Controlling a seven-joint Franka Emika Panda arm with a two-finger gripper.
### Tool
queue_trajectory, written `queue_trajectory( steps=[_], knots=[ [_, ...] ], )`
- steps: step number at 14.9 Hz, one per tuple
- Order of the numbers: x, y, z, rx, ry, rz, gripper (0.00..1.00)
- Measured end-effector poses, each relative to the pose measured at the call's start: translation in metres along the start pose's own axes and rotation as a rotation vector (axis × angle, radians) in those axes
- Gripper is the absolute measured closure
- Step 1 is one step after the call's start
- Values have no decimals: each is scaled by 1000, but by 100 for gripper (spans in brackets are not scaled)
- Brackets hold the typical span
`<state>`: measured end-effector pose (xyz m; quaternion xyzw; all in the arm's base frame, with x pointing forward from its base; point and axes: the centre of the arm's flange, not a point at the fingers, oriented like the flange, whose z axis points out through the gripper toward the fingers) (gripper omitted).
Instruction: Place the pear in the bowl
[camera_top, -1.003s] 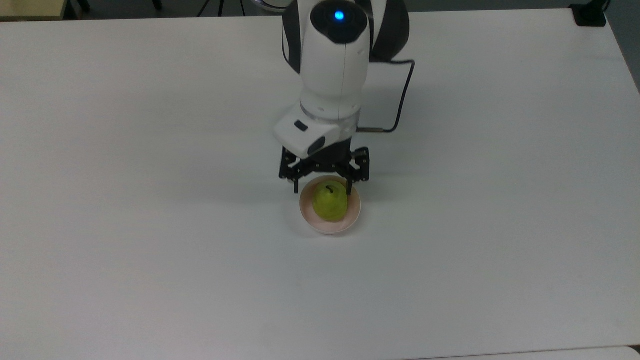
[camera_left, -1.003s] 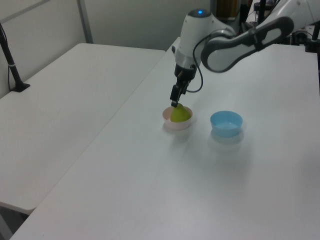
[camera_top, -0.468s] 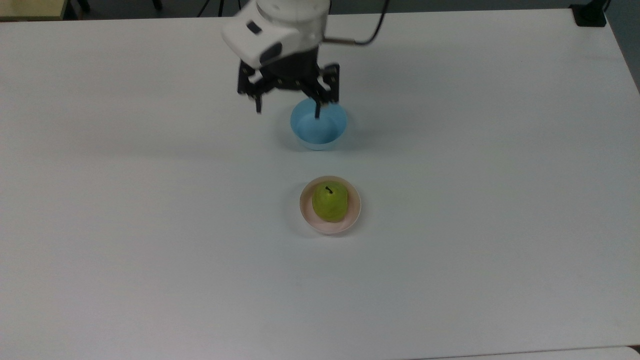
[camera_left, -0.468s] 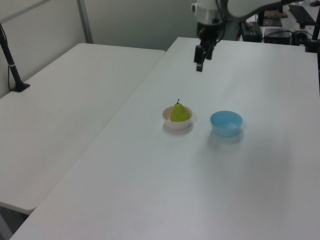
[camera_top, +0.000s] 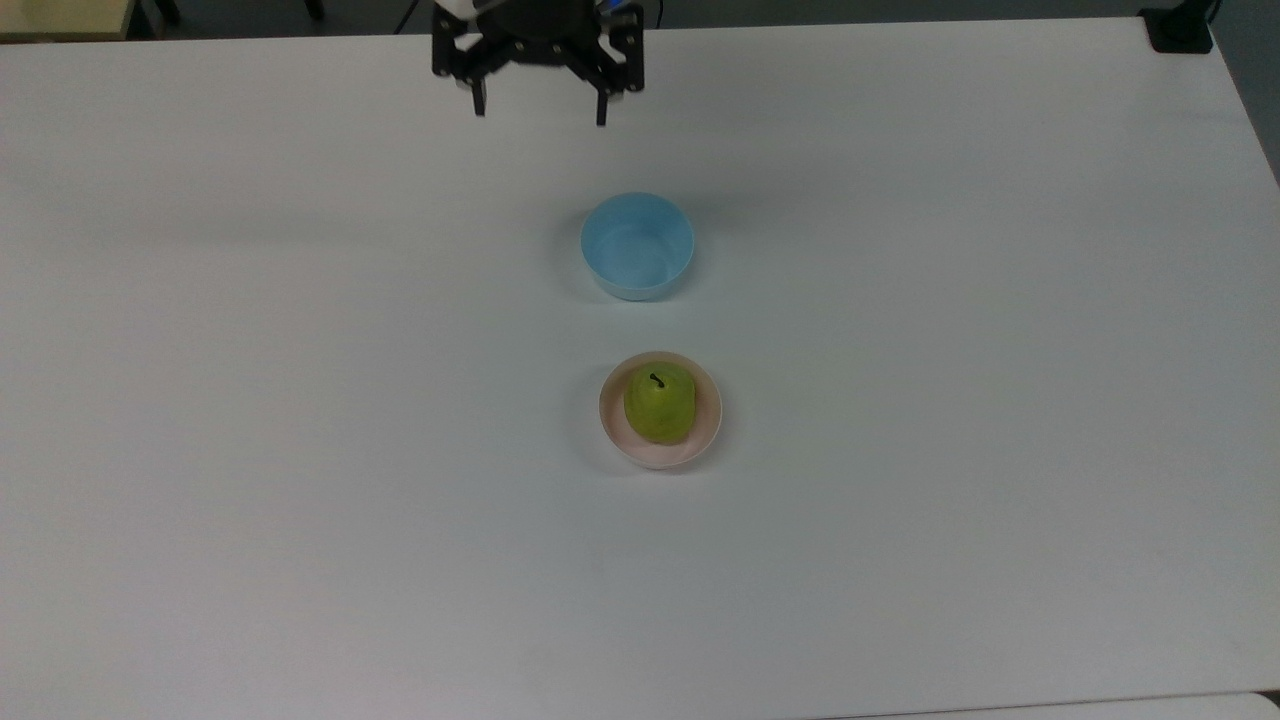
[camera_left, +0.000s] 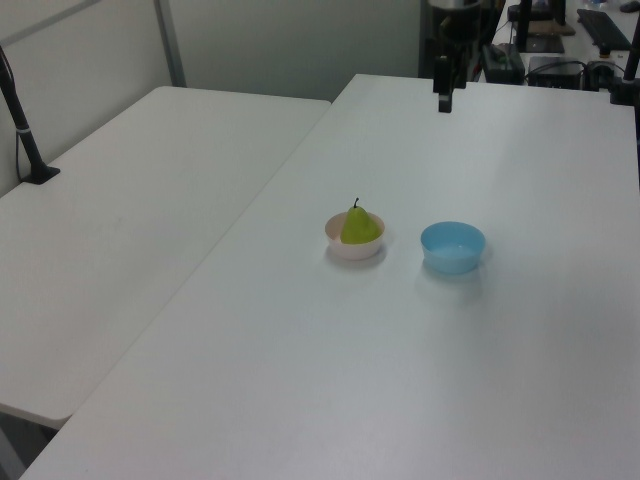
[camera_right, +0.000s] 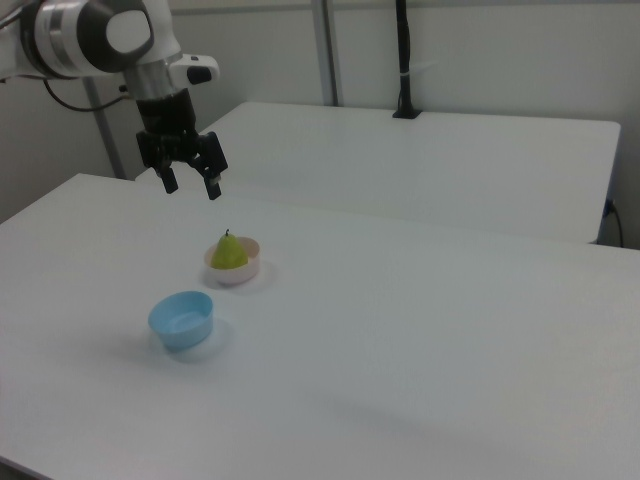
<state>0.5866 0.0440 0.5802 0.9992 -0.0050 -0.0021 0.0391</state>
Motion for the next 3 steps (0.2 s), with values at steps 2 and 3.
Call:
queue_trajectory(
  steps=[2, 3],
  knots=[
    [-9, 10, -9, 2, 0, 11, 0],
    [-11, 14, -11, 3, -3, 13, 0]
  ],
)
